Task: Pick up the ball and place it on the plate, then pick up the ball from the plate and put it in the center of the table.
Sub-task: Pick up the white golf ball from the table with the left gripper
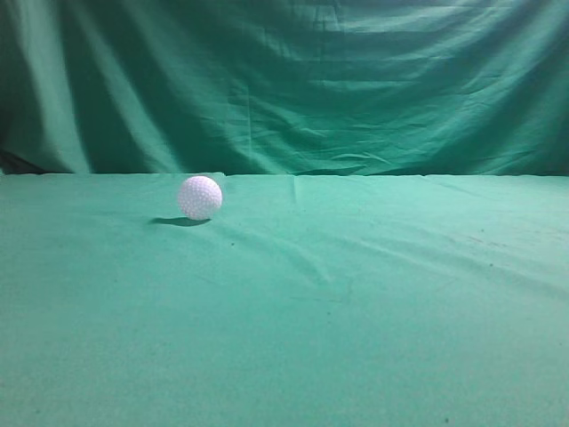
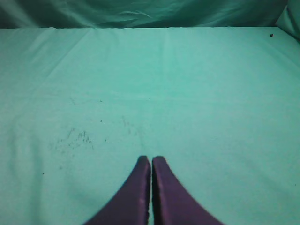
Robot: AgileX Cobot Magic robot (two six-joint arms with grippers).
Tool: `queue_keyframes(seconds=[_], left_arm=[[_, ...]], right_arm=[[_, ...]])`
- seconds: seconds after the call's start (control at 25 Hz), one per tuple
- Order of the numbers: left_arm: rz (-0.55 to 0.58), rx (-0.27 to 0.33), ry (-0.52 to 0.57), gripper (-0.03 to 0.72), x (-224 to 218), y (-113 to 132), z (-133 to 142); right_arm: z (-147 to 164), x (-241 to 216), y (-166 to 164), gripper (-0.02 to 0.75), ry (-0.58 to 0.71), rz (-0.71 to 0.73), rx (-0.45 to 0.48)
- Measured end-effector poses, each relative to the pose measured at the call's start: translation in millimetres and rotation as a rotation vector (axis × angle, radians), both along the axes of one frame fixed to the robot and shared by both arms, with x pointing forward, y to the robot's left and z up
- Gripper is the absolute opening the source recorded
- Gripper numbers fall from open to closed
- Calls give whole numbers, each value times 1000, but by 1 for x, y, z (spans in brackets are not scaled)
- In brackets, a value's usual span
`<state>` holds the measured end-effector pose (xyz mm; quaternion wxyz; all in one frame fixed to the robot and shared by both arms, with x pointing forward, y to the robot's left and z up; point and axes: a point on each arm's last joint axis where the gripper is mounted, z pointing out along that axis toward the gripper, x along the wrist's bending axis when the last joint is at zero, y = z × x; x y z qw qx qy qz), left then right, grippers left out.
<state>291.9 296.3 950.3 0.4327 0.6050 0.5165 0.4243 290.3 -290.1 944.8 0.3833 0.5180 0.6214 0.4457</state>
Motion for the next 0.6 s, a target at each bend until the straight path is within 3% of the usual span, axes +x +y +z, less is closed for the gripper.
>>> queue_keyframes(seconds=[0.6], left_arm=[[1, -2, 0, 0, 0, 0, 0]], right_arm=[[0, 0, 0, 0, 0, 0, 0]])
